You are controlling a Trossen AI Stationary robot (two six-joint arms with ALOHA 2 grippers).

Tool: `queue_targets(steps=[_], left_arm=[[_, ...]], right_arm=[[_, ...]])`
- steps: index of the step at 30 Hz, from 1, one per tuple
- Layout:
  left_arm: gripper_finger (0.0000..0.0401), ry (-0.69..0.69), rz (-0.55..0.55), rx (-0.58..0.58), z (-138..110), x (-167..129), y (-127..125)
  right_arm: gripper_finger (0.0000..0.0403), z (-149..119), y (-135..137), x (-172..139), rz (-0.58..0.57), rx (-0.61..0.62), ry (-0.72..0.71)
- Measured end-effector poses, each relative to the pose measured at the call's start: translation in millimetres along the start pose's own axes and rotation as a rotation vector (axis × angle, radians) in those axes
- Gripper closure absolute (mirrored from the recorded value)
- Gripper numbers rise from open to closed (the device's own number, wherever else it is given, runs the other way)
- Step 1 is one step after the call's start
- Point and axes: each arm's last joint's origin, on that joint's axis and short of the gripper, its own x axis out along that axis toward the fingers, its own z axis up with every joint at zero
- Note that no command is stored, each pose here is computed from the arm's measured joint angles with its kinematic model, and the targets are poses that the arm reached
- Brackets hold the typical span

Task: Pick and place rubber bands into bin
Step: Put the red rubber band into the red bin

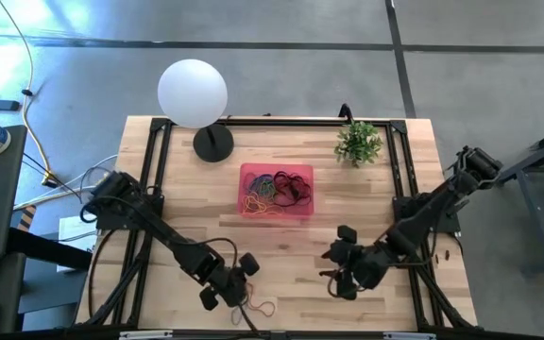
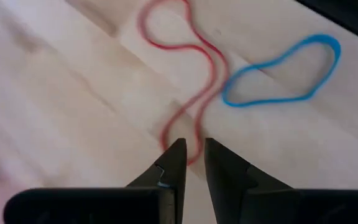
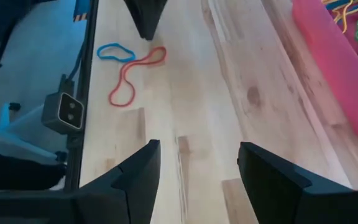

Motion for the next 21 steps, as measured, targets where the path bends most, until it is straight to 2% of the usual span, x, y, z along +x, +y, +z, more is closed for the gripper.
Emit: queue_targets(steps=[5,10,14,21], left_arm=[[0.0354,0.03,-0.055,-0.01,-7,15,2],[0.0355,0.032,-0.056,-0.006,-9,16,7],[0.0355,0.011,-0.107,0.027,-9,16,7],[0.0355,0.01,-0.097,0.054,-9,16,8]], right_arm=[[0.0199,-2,2,-1,0.001,0.02,-0.002],[0.0199,-1,1,0,-0.001,0.024,-0.005],[0.0199,0,0,0,-0.008,0.025,-0.01],[0.0199,3,-3,2,-0.019,0.034,-0.013]])
